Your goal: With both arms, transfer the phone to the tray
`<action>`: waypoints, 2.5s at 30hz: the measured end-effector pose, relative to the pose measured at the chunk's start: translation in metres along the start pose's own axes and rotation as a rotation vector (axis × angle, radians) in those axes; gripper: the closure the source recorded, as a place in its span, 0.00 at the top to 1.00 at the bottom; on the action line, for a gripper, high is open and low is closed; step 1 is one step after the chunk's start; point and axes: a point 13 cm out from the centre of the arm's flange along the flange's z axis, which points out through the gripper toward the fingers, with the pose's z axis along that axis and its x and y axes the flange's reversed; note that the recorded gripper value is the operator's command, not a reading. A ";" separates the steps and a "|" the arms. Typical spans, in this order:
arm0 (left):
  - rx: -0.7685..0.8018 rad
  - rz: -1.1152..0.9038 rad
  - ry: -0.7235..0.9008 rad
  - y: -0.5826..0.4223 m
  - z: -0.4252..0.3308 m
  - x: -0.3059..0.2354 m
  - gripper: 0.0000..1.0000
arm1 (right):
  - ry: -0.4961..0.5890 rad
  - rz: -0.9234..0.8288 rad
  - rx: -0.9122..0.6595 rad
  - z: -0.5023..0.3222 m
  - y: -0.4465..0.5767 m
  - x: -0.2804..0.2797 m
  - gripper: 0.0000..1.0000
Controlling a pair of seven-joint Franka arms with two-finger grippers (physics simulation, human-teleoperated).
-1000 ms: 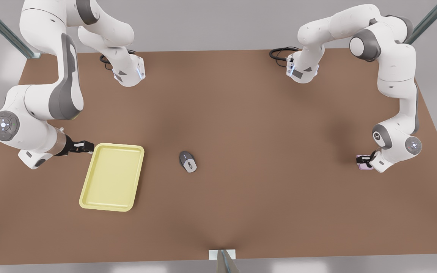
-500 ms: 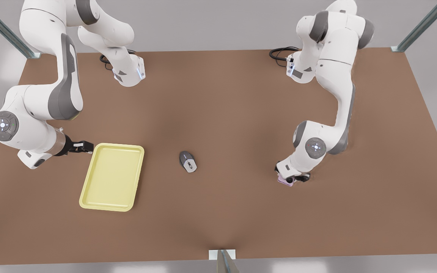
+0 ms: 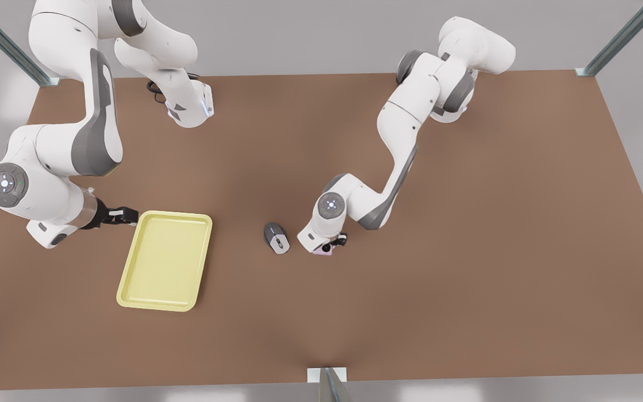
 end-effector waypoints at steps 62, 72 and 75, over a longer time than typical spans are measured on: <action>0.021 0.167 0.312 0.336 -0.413 0.070 1.00 | -0.072 0.014 -0.075 0.345 0.513 -0.047 1.00; 0.043 0.195 0.287 0.331 -0.415 0.065 1.00 | -0.063 -0.080 -0.027 0.352 0.503 -0.045 1.00; 0.042 0.200 0.283 0.332 -0.416 0.064 1.00 | -0.064 -0.108 -0.022 0.352 0.502 -0.046 1.00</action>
